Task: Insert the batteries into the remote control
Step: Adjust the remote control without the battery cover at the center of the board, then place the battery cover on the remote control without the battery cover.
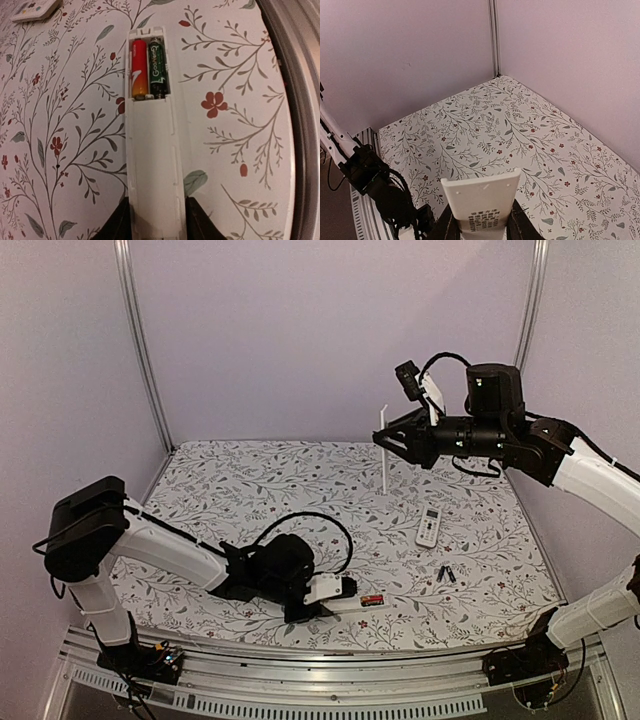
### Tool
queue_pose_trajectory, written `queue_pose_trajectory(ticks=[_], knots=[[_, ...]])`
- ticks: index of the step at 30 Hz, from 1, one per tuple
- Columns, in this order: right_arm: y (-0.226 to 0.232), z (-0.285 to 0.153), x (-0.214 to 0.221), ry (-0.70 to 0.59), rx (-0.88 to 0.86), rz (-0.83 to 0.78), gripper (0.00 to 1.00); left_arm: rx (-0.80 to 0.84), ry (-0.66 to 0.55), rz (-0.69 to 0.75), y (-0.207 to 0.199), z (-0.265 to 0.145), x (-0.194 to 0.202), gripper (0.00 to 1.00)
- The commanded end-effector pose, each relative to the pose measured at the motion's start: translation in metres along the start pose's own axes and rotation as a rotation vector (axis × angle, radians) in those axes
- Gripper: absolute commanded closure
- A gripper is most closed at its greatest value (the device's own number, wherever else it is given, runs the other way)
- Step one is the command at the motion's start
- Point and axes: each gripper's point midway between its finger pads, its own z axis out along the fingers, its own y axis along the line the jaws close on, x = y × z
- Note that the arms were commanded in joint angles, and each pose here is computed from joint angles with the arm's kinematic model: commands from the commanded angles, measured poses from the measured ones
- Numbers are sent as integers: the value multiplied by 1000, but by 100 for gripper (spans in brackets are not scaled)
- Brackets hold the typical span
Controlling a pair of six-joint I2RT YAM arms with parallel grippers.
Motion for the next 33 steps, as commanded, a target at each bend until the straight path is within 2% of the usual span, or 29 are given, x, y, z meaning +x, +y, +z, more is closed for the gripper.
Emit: queue_pose_trajectory(ticks=[1, 5, 7, 12, 15, 19, 23, 26, 28, 33], knots=[[-3, -12, -12, -21, 34, -10, 86, 55, -59, 147, -12, 2, -12, 65], [-4, -12, -11, -15, 39, -9, 86, 59, -35, 165, -6, 12, -16, 65], [-5, -13, -9, -6, 44, -6, 86, 61, -31, 168, -4, 14, -18, 61], [-9, -12, 4, 47, 67, 8, 87, 37, -37, 139, 1, 3, -22, 27], [-11, -9, 23, 122, 73, 25, 89, 18, -59, 99, 4, -14, -30, 18], [-15, 3, 70, 296, 97, 62, 93, 23, -146, 1, 0, -46, -48, 16], [10, 18, 126, 492, 52, 28, 93, -23, -304, -172, 5, -89, -62, 16], [28, 26, 164, 632, 23, -23, 94, -75, -408, -405, 19, -114, -64, 16], [39, 31, 182, 705, 5, -45, 94, -118, -458, -550, 29, -126, -62, 20], [68, 42, 226, 876, -56, -117, 94, -170, -507, -820, 42, -137, -48, 30]])
